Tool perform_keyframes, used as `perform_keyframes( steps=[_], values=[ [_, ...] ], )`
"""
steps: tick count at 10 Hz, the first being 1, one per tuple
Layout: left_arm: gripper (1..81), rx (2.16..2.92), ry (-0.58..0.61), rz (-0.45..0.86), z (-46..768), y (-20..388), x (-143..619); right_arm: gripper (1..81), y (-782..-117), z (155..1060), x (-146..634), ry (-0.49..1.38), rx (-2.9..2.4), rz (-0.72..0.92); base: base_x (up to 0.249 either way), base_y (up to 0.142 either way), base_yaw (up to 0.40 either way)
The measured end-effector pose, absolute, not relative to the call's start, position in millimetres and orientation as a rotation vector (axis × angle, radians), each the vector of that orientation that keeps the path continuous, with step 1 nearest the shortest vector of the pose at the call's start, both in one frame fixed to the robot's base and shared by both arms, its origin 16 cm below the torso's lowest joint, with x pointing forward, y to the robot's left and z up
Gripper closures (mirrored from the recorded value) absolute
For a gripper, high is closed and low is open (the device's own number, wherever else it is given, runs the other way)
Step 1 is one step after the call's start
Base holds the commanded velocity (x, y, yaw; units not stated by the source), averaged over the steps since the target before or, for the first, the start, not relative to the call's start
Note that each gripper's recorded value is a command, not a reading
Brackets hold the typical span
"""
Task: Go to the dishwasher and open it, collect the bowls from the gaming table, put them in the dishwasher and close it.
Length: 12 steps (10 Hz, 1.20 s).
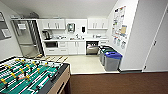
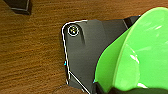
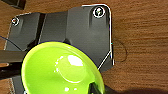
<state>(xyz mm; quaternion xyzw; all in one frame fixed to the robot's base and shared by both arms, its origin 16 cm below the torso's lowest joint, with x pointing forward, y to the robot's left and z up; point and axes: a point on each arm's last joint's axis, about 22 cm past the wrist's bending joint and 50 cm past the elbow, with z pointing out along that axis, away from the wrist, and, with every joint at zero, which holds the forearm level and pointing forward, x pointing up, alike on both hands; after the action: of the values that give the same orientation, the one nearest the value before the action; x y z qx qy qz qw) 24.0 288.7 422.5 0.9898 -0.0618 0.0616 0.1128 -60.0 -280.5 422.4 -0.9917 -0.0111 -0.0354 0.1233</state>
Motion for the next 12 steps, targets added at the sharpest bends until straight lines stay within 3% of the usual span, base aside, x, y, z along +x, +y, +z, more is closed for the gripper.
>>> perform_keyframes(
  steps=[2,9,12],
  values=[
    [81.1,2.904,-0.181,0.18,422.5,288.7,23.6,81.1,-280.1,422.4,-60.3,-0.032,-2.892,-0.103,0.165,0.0,0.0],
    [81.1,2.904,-0.181,0.18,422.5,288.1,23.6,81.1,-282.0,422.4,-60.4,-0.032,-2.895,-0.102,0.165,-0.071,0.0],
    [81.1,2.899,-0.181,0.182,422.5,285.5,24.2,81.1,-283.3,422.5,-60.4,-0.032,-2.896,-0.102,0.163,0.0,0.0]
  ],
)
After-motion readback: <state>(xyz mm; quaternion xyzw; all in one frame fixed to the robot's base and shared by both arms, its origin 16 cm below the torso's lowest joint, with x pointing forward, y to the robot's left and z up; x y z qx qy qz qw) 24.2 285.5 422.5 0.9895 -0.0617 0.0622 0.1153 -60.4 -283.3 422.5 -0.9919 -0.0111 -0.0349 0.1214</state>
